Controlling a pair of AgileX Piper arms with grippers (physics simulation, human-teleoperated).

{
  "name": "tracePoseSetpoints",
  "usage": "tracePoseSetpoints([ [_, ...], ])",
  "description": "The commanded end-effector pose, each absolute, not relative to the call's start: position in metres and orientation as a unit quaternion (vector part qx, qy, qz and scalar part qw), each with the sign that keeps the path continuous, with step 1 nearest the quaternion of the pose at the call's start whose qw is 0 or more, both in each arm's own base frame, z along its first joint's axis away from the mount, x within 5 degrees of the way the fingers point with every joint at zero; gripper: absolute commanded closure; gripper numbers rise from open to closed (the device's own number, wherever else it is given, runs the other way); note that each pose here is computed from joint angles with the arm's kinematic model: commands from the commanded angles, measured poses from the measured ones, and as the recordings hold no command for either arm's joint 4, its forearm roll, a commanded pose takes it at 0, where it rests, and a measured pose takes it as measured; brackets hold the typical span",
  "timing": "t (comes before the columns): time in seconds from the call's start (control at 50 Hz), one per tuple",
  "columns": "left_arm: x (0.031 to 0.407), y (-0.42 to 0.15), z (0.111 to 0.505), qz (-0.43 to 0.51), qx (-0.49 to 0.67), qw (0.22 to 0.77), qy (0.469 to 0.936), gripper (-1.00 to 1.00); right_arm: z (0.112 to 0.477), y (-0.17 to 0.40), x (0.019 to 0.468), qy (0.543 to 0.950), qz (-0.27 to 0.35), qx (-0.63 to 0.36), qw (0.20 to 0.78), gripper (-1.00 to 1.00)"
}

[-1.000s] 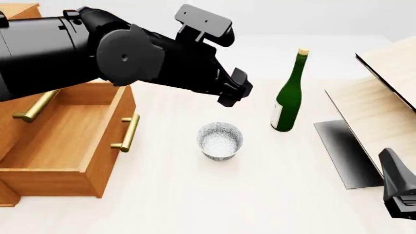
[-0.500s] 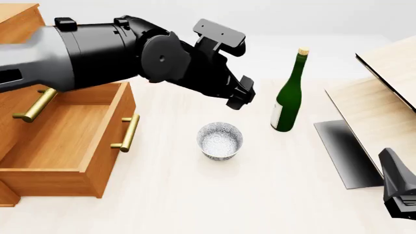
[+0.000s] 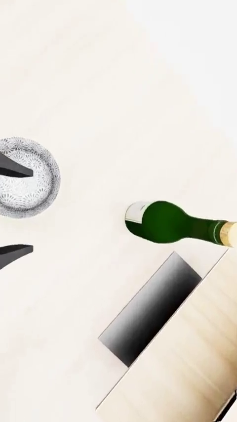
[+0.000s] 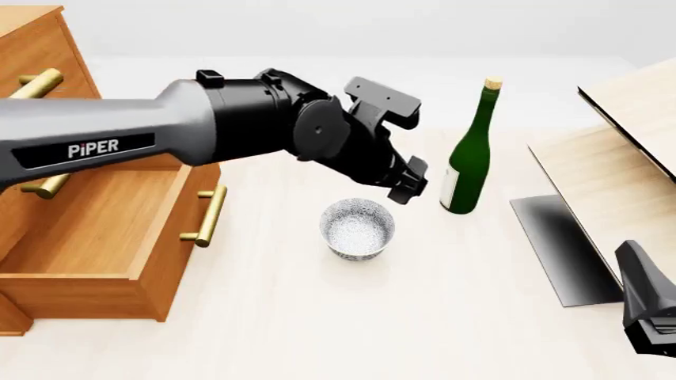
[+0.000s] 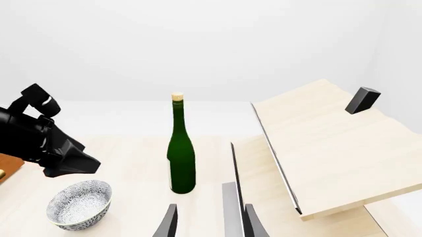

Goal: Put the bowl in the bottom drawer of the cabinet.

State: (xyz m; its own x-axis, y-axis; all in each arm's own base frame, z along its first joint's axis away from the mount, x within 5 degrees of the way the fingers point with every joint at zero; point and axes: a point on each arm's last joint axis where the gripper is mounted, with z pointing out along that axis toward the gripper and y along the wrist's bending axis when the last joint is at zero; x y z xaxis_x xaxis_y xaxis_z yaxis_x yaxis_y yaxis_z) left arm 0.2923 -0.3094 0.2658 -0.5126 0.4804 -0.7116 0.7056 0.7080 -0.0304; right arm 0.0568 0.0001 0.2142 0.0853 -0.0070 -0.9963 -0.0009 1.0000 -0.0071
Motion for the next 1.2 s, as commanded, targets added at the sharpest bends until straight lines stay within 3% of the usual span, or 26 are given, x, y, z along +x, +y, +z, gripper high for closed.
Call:
tracePoseSetpoints([
  [0.02, 0.297, -0.314, 0.253, -0.159, 0.342, 0.342, 0.861, -1.00, 0.214, 0.000, 0.057, 0.676, -0.002, -0.003, 0.737, -1.00],
  [1.2, 0.310, -0.317, 0.193, -0.145, 0.313, 0.293, 0.892, -1.00, 0.214, 0.000, 0.057, 0.676, -0.002, -0.003, 0.737, -1.00],
])
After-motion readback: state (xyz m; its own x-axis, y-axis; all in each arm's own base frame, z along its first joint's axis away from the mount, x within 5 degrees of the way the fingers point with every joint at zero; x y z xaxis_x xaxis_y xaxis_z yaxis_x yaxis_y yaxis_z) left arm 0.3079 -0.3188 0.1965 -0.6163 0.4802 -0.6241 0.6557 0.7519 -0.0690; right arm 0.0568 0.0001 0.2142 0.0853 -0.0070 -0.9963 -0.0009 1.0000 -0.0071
